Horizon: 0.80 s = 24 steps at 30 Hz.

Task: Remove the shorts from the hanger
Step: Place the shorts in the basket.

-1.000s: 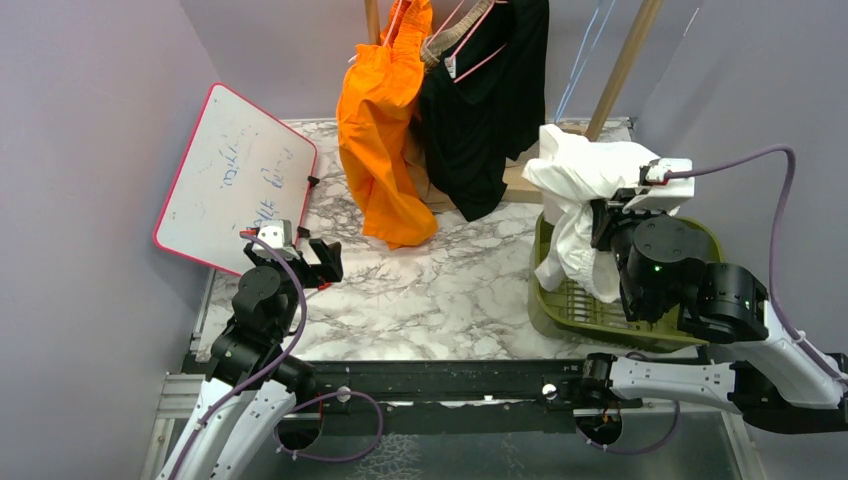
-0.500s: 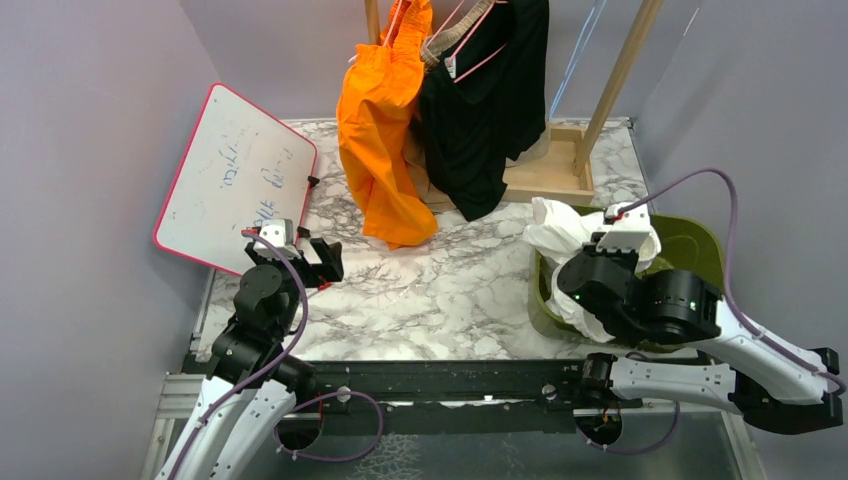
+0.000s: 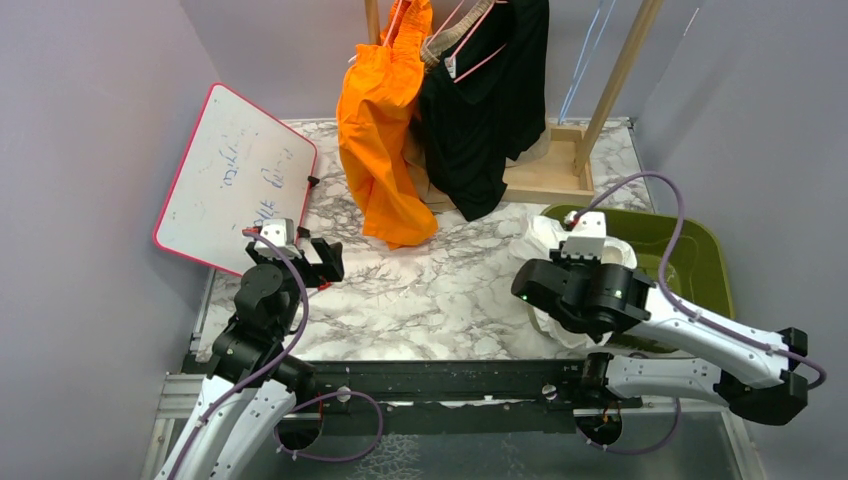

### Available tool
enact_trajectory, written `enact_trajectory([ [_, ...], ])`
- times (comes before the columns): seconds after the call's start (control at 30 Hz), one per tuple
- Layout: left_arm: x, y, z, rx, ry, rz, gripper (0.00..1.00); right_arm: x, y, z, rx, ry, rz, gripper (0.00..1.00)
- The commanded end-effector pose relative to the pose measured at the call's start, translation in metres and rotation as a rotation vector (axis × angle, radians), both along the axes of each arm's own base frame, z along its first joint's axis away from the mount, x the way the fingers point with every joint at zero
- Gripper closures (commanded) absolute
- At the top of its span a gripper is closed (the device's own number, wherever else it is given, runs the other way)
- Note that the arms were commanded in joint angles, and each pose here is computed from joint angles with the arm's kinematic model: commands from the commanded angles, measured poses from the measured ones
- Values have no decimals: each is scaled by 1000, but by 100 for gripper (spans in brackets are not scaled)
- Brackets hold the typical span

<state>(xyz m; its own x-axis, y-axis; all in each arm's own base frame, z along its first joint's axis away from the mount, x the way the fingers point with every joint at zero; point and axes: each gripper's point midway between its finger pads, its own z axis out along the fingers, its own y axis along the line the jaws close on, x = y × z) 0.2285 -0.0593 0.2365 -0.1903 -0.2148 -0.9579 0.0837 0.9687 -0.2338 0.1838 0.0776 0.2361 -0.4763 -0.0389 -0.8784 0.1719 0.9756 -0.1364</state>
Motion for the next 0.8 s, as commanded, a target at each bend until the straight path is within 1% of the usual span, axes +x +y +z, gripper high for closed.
enact_trajectory([
  [0.0, 1, -3, 8, -12, -9, -16, 1, 28, 4, -3, -4, -64, -66, 97],
  [0.07, 1, -4, 8, -14, -10, -18, 1, 49, 2, -13, -13, -11, -56, 96],
  [0.13, 0, -4, 8, -14, -10, -20, 1, 63, -10, -22, 34, 0, -83, 96],
  [0.27, 1, -5, 7, -14, -5, -20, 1, 68, -38, -19, 169, -33, -169, 97],
  [0.33, 1, -6, 6, -14, -1, -27, 1, 66, -50, -11, 199, -66, -216, 97],
  [0.4, 1, -8, 5, -13, 3, -37, 1, 60, -71, -3, 166, -85, -305, 97],
  [0.47, 1, -10, 5, -14, 5, -45, 1, 50, -96, 2, 127, -95, -435, 97],
  [0.57, 1, -12, 4, -16, 4, -58, 1, 39, -124, 1, 98, -114, -559, 98],
  [0.67, 2, -14, 3, -16, 5, -66, 1, 35, -143, -11, 78, -98, -611, 98],
  [0.77, 4, -16, 0, -10, 13, -77, 1, 38, -164, -36, 72, -22, -653, 98],
])
